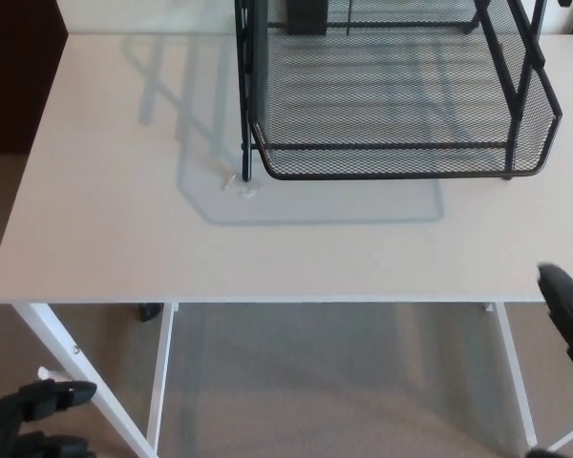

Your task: The robot walk towards a table in front and then pushes a layer of a file tray back to its original position using its right hand

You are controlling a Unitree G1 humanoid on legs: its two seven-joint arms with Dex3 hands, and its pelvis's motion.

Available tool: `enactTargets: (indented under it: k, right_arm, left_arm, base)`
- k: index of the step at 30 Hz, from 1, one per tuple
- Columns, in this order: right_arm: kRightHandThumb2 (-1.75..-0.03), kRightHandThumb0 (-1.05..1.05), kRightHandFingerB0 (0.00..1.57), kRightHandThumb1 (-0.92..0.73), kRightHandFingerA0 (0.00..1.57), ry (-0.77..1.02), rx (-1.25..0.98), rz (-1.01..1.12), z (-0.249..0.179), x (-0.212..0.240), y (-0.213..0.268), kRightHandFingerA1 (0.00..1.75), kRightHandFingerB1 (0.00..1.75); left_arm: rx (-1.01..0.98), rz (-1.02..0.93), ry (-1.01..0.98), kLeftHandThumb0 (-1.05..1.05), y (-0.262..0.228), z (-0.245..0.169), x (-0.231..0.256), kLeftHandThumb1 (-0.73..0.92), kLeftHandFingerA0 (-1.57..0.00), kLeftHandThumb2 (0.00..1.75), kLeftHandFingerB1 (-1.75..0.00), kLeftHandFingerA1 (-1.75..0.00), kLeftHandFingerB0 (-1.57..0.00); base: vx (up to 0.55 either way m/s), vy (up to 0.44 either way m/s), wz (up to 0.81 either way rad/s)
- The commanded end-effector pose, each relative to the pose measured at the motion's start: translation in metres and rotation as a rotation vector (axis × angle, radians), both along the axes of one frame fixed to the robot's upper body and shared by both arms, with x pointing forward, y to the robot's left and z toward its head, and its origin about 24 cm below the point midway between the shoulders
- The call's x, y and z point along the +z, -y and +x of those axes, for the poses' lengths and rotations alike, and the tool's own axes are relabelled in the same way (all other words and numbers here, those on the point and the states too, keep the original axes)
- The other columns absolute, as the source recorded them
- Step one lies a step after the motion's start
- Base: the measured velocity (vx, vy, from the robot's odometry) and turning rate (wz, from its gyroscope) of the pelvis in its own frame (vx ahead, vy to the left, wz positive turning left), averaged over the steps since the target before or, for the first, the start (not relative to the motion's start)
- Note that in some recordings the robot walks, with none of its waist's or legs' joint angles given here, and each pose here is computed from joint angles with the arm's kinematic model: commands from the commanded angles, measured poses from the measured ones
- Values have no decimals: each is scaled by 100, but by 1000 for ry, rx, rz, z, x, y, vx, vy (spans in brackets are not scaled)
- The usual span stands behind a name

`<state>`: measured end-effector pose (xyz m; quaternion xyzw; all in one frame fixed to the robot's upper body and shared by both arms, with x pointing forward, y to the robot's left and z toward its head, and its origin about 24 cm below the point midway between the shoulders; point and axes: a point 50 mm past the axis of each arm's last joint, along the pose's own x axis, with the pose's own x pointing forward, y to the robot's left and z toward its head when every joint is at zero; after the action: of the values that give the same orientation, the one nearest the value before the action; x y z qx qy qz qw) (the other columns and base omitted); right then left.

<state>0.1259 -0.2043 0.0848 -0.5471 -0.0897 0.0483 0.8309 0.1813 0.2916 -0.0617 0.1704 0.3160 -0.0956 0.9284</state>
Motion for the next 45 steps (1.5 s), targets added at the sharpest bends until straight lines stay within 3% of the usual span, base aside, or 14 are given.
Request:
enactTargets:
  k: [1, 4, 9, 14, 15, 16, 45]
  right_arm:
    - [-74, -68, 0, -43, 0, -280, -257, 534, -6, -62, 31, 4, 0]
    - [-78, -70, 0, -46, 0, -361, -347, 548, -5, -93, 38, 22, 7]
    - [-80, -65, 0, -46, 0, -460, -358, 541, -5, -119, 42, 20, 10]
    - [-81, -66, 0, -46, 0, -539, -397, 670, 1, -131, 55, 17, 12]
    - [-74, -62, 0, -49, 1, -545, -403, 674, 1, -132, 56, 20, 7]
    - [-82, -68, 0, -45, 0, -564, -417, 694, 1, -135, 58, 19, 13]
    - [-81, -68, 0, -46, 0, -646, -374, 711, 7, -140, 64, 17, 10]
  left_arm:
    - [-8, 46, -35, -17, -5, -21, -10, 53, -56, 55, -36, -42, -39]
    - [-5, 35, -48, -16, -1, -29, -13, 53, -54, 55, -36, -41, -38]
    - [25, 29, -49, -16, -5, -23, -12, 53, -55, 55, -36, -41, -38]
    - [15, 37, -27, -15, -4, -21, -9, 54, -54, 56, -36, -42, -40]
    - [14, 35, -26, -14, -4, -22, -9, 54, -54, 56, -36, -42, -39]
    - [13, 36, -26, -15, -4, -23, -9, 54, -54, 56, -36, -41, -38]
    - [6, 53, -13, -16, -9, -16, -7, 54, -55, 56, -37, -42, -41]
  base:
    - [0, 0, 0]
    - [0, 0, 0]
    - [0, 0, 0]
    - [0, 0, 0]
    - [0, 0, 0]
    - [0, 0, 0]
    - [0, 0, 0]
